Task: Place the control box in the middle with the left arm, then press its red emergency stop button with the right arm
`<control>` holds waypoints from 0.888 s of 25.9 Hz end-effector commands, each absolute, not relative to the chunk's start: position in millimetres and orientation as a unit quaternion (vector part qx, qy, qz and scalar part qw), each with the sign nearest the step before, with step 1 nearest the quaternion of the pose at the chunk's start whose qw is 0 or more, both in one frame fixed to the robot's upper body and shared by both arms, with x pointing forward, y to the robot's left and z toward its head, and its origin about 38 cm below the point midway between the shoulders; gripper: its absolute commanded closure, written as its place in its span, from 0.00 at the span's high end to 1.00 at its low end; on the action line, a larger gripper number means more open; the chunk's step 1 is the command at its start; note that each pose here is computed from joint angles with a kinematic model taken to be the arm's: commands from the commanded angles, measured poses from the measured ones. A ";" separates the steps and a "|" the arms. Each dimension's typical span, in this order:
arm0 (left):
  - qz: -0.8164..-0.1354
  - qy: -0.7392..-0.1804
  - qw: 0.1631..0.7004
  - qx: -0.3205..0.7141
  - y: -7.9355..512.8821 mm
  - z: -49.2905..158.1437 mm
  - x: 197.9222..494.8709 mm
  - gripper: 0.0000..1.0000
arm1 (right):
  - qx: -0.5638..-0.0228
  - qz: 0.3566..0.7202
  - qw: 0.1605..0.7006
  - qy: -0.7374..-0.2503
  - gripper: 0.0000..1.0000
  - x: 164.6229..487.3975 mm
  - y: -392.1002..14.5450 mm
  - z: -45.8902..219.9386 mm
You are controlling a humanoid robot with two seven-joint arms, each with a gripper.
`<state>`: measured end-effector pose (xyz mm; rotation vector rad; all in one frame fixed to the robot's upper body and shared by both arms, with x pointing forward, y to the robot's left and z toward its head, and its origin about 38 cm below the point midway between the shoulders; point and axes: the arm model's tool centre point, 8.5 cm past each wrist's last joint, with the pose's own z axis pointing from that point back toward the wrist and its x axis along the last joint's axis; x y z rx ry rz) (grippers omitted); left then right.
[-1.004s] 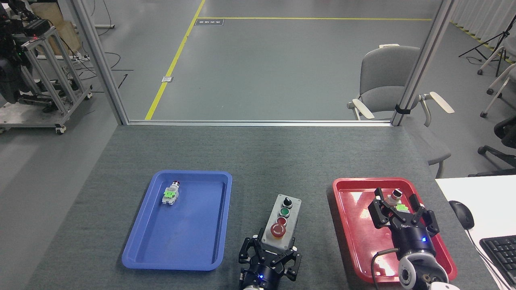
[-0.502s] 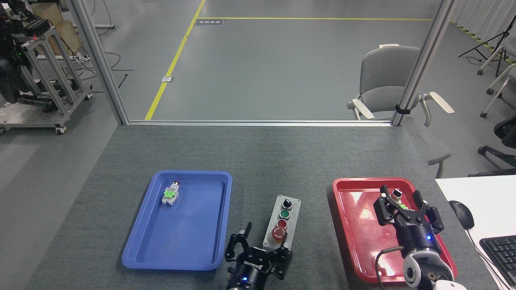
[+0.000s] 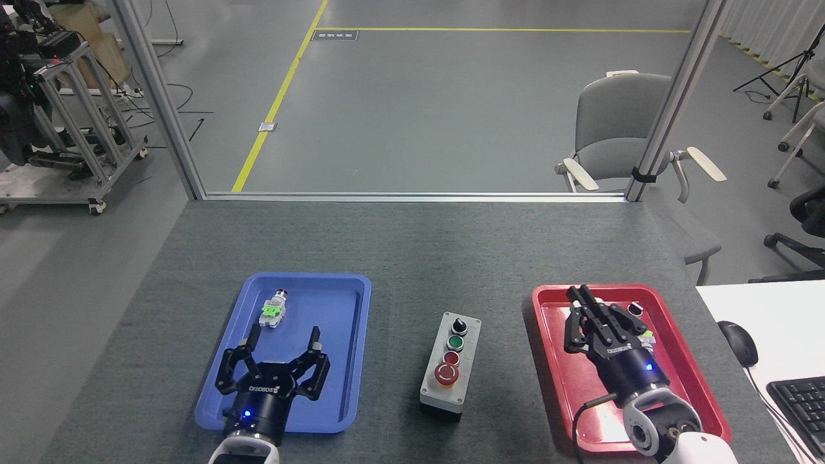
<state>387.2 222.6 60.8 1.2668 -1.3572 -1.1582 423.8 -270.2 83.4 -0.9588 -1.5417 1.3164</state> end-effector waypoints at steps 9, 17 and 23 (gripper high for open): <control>-0.489 -0.539 0.458 0.510 321.5 77.8 397.7 1.00 | -0.247 0.657 0.353 -0.619 0.00 412.5 -158.8 45.2; -0.490 -0.561 0.442 0.500 320.3 89.0 406.1 1.00 | -0.212 0.683 0.370 -0.593 0.00 404.9 -148.5 19.3; -0.518 -0.577 0.456 0.436 280.6 74.4 403.5 0.99 | -0.207 0.686 0.368 -0.592 0.00 404.0 -142.4 17.2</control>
